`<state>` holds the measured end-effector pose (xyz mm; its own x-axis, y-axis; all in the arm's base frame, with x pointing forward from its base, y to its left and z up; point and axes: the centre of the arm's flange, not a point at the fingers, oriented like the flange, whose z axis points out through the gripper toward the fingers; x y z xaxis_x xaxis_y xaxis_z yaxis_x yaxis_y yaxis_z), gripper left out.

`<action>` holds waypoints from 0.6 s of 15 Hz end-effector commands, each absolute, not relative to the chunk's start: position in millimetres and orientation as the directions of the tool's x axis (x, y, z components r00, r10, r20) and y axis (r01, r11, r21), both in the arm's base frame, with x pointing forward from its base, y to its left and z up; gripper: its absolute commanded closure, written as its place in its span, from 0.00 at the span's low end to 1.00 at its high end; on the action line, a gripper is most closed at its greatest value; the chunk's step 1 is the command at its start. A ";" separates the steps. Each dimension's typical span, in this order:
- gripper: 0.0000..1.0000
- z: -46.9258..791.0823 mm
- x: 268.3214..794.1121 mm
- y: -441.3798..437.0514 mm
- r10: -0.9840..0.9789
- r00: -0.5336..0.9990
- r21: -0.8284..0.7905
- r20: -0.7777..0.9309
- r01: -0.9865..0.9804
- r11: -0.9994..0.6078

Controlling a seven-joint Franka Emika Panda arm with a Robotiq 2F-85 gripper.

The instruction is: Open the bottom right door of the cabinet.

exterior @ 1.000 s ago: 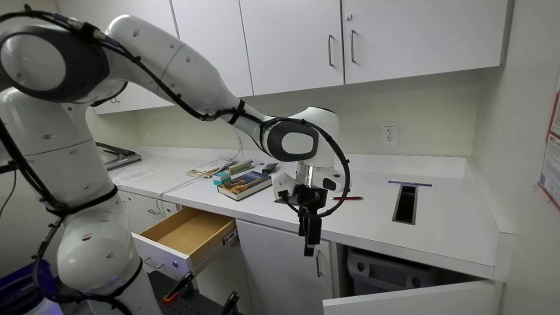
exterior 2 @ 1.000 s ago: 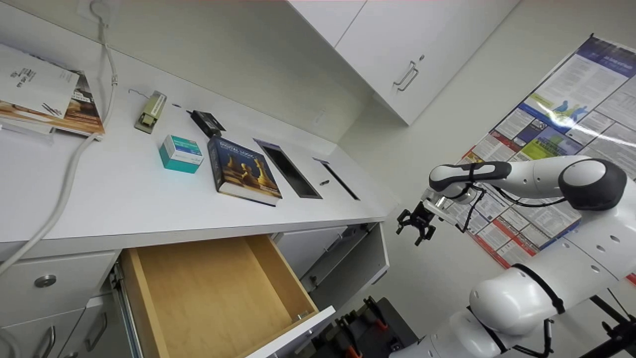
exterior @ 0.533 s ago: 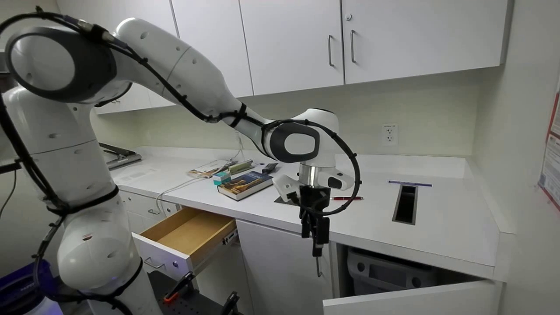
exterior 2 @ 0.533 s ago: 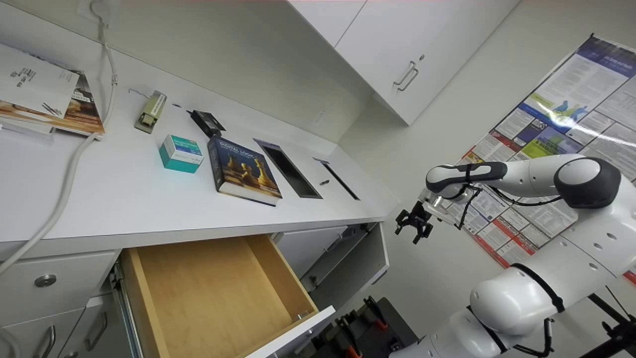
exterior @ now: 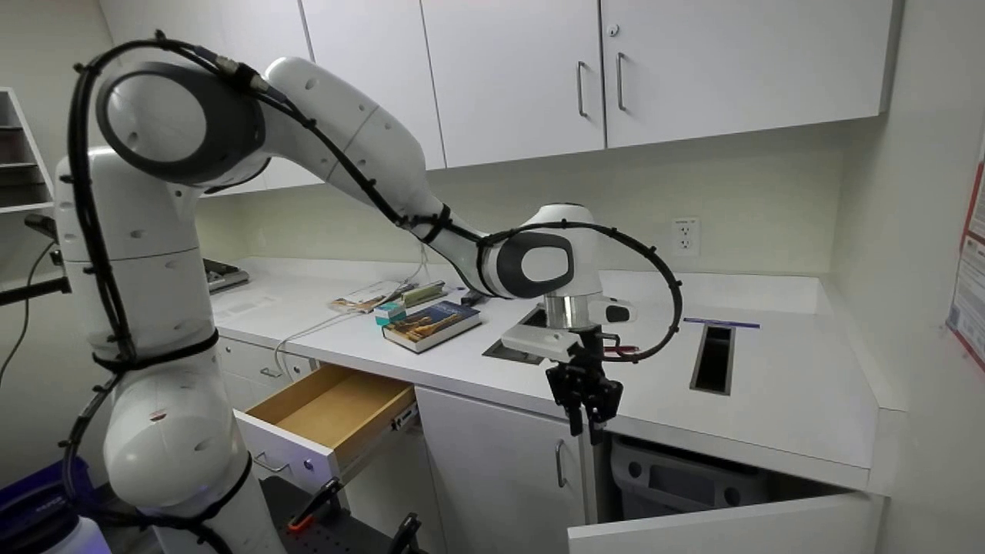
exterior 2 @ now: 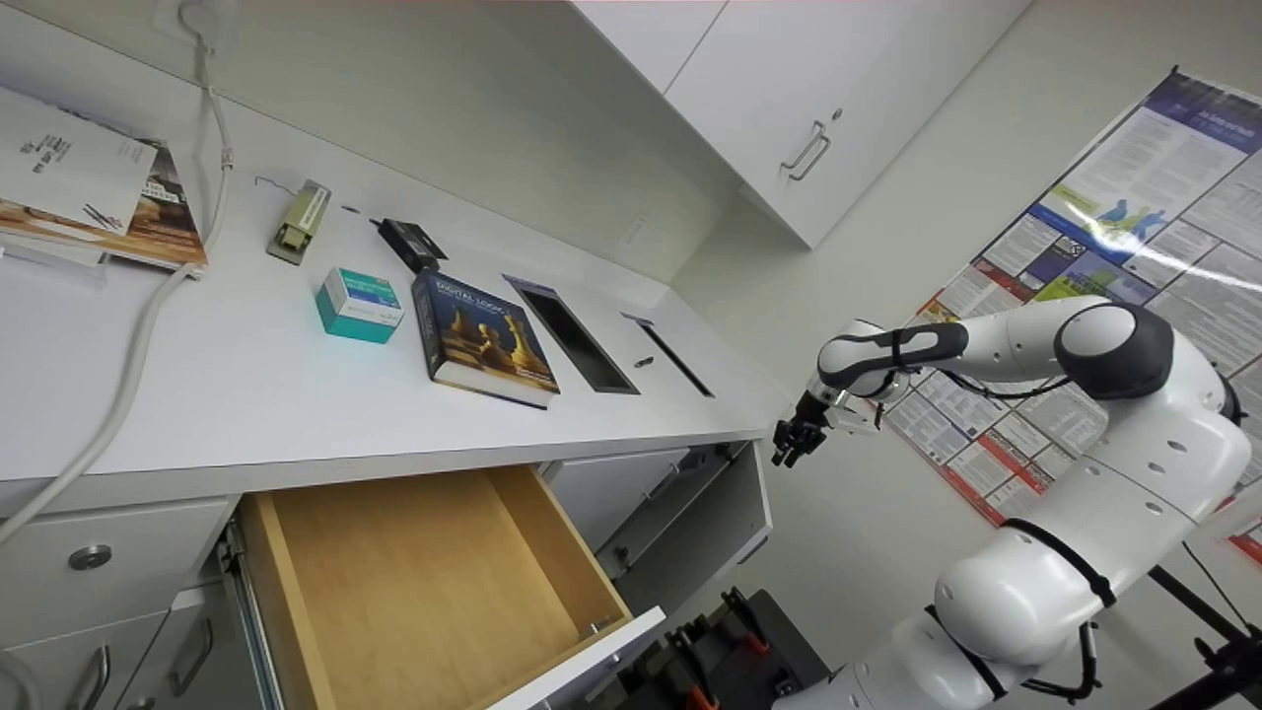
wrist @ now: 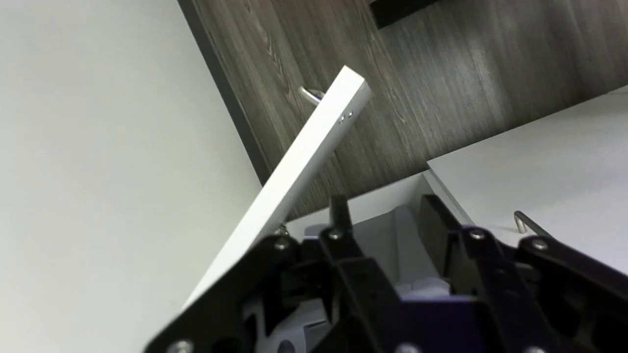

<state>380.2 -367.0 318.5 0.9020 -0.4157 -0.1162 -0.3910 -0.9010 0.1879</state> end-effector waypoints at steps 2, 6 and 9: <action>0.95 287.8 400.9 -378.7 -0.172 0.981 0.192 -0.092 -0.152 -0.969; 1.00 253.6 407.3 -379.7 0.003 0.988 0.187 -0.153 0.032 -0.982; 1.00 228.8 400.7 -379.7 0.006 0.969 0.187 -0.247 0.054 -0.981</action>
<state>399.4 -370.3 246.3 0.9838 -0.0140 -0.1786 0.0160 -0.9861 0.1652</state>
